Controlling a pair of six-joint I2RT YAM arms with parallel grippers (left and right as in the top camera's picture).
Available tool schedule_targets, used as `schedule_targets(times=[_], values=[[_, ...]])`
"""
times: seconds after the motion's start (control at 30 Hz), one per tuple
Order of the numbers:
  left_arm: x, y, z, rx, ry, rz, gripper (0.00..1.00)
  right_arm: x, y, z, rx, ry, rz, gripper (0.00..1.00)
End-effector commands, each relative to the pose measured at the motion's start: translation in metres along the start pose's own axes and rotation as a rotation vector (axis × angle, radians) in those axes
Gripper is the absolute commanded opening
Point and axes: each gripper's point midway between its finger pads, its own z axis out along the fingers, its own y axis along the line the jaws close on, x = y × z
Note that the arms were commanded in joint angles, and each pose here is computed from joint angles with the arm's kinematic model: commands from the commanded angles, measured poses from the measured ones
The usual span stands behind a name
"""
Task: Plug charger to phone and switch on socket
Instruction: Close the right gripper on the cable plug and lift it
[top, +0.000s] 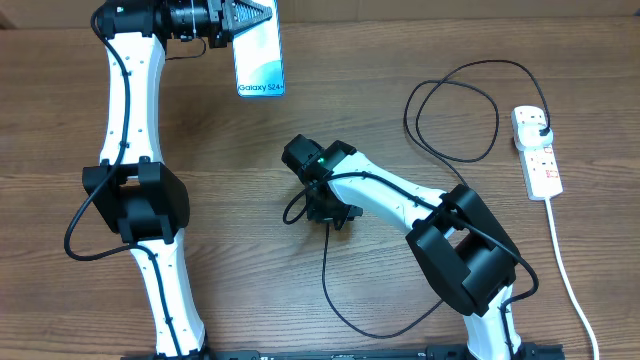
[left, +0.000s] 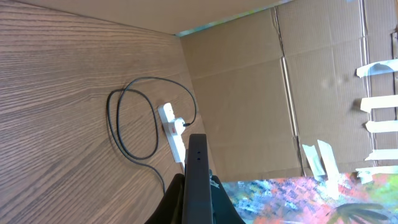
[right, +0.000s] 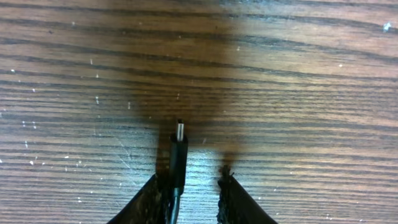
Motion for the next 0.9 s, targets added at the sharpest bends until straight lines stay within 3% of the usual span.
schedule_targets(times=[0.0,0.07,0.1,0.23,0.27,0.87], values=[[0.004,-0.0384,-0.004,0.053,0.013,0.064,0.04,-0.0079,0.0046,-0.0038,-0.007,-0.024,0.004,0.26],[0.0039,-0.0384,-0.004,0.053,0.013,0.064,0.04,-0.0079,0.0046,-0.0038,-0.007,-0.024,0.004,0.24],[0.0039,-0.0384,-0.004,0.053,0.013,0.064,0.04,-0.0079,0.0046,-0.0038,-0.007,-0.024,0.004,0.16],[0.0039,-0.0384,-0.004,0.053,0.013,0.064,0.04,-0.0076,0.005,-0.0038,-0.009,-0.022,0.004,0.12],[0.0039,-0.0384,-0.004,0.053,0.013,0.064,0.04,-0.0076,0.005,-0.0038,-0.009,-0.022,0.004,0.06],[0.0039,-0.0383,-0.0042,0.053,0.013,0.064,0.04,-0.0076,0.0037,-0.0077,-0.026,0.005,0.003,0.04]])
